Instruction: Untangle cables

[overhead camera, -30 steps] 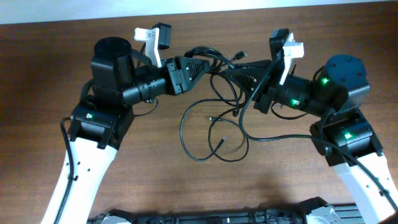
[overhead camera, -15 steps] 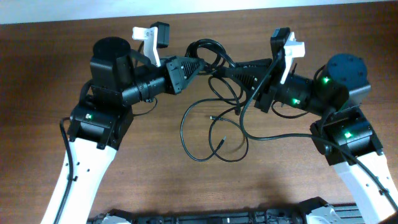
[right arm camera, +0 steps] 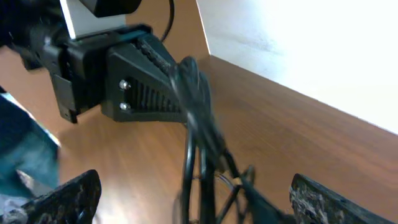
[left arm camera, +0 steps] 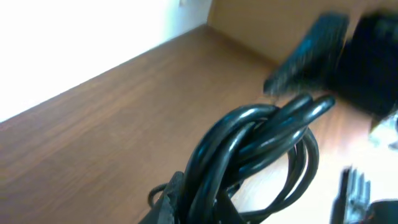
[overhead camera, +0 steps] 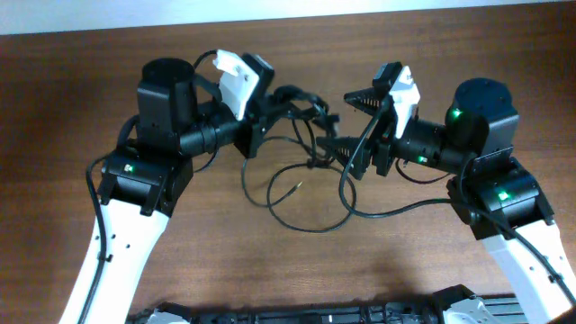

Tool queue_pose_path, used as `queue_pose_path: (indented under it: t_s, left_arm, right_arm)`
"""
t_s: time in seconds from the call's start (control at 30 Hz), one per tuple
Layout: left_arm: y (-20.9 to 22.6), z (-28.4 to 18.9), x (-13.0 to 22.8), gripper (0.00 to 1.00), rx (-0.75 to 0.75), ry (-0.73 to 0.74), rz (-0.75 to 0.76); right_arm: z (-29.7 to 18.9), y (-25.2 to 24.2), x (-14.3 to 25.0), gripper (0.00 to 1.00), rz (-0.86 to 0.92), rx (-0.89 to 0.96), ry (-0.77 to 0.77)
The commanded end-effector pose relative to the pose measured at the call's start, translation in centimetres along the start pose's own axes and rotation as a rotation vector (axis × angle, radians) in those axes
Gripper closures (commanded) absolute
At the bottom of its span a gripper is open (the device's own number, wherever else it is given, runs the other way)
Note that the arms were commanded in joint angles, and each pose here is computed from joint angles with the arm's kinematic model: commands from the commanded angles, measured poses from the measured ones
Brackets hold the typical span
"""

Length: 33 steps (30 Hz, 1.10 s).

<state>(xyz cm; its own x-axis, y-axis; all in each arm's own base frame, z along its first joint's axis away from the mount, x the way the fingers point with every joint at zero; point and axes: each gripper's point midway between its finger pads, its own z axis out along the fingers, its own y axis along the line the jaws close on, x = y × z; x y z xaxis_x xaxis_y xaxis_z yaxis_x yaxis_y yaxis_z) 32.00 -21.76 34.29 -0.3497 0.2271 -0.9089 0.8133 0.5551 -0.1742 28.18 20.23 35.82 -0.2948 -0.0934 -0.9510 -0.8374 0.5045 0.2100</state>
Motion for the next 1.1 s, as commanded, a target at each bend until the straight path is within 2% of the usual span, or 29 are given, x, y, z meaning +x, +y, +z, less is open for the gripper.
queue_pose_path:
  t_s: [0.0,0.2,0.27,0.4,0.5,0.6,0.83,0.97,1.07]
  left_arm:
    - [-0.8,-0.6,0.5,1.00,0.019,0.027,0.237]
    - [-1.9,-0.2,1.3,1.00,0.053,0.056,0.245]
    - [-3.1,0.3,1.2,1.00,0.083,0.055,0.262]
    - [-4.9,0.9,1.0,1.00,0.126,0.049,0.289]
    - [-5.1,1.0,0.8,1.00,0.130,0.041,0.300]
    - [-5.1,1.0,0.7,1.00,0.129,0.037,0.302]
    - [-5.1,1.0,0.7,1.00,0.126,0.038,0.301]
    - [-3.1,1.1,0.6,0.98,0.009,0.052,0.179]
    - [-0.6,1.0,0.6,1.00,-0.142,0.061,0.038]
  right_arm:
    - [-0.3,0.6,-0.3,0.06,-0.201,-0.009,0.000]
    - [-0.3,1.5,-0.1,0.14,-0.311,-0.064,-0.004]
    - [-0.3,1.5,0.0,0.25,-0.308,-0.065,0.000]
    - [-0.3,1.5,0.0,0.31,-0.306,-0.064,0.002]
    - [-0.3,1.4,0.1,0.56,-0.304,-0.058,0.005]
    - [-0.3,1.0,0.2,0.95,-0.298,-0.036,0.014]
    - [-0.3,0.7,0.2,0.96,-0.259,-0.019,0.017]
    - [-0.3,0.0,0.0,0.96,-0.197,0.020,0.014]
    - [-0.3,-0.1,-0.5,0.96,-0.177,0.031,-0.003]
